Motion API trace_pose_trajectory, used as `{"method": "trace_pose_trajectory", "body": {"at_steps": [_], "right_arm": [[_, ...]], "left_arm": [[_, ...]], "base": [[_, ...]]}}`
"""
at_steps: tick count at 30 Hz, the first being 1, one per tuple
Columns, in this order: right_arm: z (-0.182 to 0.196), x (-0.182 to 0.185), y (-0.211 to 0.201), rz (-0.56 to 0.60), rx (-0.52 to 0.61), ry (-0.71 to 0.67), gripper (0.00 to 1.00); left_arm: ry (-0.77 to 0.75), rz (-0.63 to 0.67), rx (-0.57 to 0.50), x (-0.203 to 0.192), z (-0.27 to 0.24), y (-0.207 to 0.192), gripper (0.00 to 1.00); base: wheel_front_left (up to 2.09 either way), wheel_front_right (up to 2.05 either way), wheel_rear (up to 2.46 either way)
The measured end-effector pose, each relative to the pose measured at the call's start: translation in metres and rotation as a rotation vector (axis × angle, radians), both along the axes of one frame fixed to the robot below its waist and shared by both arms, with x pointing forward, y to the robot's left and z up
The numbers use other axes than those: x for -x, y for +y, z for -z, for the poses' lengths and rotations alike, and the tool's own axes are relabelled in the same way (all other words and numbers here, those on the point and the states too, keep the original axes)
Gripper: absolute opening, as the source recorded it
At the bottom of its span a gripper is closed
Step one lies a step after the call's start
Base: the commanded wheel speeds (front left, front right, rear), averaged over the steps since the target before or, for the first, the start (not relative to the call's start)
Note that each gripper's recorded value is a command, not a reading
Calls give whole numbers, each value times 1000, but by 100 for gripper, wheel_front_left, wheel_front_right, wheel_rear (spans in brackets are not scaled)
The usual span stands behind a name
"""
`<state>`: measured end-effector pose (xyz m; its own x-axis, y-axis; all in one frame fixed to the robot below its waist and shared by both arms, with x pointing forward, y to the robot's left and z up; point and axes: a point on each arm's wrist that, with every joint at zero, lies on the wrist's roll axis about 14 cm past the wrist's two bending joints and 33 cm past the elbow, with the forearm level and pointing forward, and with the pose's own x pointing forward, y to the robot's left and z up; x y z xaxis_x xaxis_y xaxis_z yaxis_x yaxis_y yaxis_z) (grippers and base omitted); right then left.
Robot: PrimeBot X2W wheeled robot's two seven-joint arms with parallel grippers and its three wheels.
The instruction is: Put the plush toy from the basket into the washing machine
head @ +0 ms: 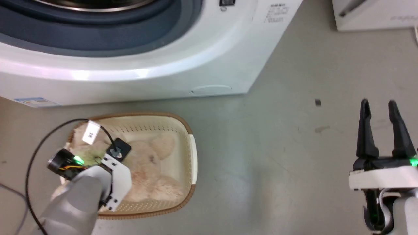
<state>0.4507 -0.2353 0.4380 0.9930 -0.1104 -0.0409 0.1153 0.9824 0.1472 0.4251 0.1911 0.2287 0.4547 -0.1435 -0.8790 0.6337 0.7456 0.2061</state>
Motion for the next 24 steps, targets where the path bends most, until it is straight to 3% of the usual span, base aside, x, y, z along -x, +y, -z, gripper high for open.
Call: {"method": "trace_pose_trajectory", "body": {"at_steps": [24], "right_arm": [[-53,46,24,-64,-13,-99,100]], "left_arm": [[-467,-164,254,-12,-138,-25,0]], "base": [[0,0,0]]}}
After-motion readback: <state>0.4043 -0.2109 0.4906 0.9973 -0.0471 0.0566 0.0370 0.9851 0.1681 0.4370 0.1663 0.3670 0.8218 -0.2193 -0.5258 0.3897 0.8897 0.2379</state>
